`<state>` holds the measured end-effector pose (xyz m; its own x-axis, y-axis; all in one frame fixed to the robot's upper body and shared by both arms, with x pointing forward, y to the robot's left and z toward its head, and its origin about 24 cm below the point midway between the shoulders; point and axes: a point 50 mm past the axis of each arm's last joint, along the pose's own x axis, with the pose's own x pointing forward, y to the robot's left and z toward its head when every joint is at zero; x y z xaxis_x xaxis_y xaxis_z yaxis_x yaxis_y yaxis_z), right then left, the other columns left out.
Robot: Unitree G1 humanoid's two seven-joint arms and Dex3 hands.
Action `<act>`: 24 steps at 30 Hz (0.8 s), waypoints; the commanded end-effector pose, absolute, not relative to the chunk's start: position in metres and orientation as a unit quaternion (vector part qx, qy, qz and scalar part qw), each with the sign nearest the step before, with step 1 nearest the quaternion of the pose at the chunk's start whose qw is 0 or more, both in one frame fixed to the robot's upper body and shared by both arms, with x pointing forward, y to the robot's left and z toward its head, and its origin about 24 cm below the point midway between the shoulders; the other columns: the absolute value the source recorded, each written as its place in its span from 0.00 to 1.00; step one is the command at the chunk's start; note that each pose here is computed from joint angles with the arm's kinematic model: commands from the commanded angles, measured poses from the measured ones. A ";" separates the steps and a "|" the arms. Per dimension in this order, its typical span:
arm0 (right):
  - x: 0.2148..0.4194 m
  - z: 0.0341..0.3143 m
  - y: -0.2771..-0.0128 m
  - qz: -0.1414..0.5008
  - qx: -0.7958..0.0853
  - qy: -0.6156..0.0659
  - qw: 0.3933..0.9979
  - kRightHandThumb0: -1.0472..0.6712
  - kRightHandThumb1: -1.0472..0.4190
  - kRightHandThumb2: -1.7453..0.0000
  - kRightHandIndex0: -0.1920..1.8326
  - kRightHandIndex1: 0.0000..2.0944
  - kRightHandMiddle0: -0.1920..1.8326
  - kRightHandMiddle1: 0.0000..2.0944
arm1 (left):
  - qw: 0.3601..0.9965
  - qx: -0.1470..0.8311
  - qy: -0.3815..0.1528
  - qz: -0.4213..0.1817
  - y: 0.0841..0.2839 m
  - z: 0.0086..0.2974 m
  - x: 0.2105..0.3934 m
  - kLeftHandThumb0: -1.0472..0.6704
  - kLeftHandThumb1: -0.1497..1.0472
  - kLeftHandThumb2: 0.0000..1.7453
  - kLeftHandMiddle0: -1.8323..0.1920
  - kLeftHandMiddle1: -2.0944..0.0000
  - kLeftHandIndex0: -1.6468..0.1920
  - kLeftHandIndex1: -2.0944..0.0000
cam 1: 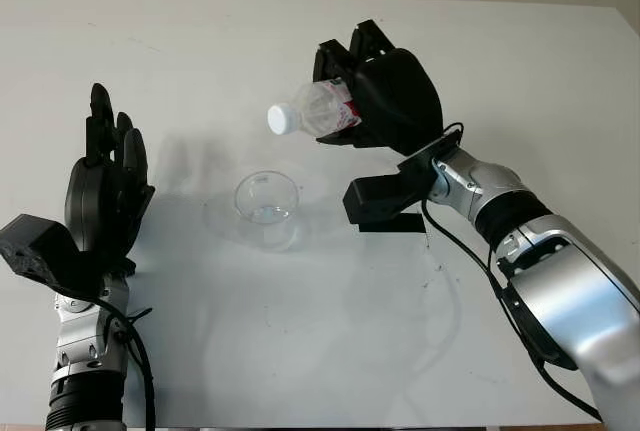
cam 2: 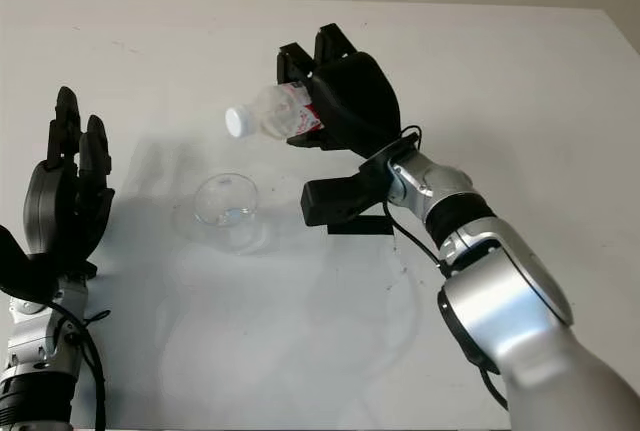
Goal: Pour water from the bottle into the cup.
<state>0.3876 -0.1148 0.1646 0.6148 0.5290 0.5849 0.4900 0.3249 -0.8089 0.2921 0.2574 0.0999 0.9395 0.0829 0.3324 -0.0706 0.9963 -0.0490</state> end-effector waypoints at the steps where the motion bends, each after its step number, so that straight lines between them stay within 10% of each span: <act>1: 0.389 0.182 -0.114 -0.002 -0.581 -0.470 0.664 0.40 0.00 0.91 0.67 1.00 0.52 1.00 | 0.984 -0.016 -0.173 0.037 0.255 0.101 0.291 0.18 1.00 0.30 1.00 1.00 1.00 1.00; 24: 0.382 0.191 -0.108 0.000 -0.580 -0.572 0.580 0.37 0.00 0.86 0.68 1.00 0.57 1.00 | 0.985 -0.022 -0.170 0.037 0.254 0.098 0.290 0.17 1.00 0.30 1.00 1.00 1.00 1.00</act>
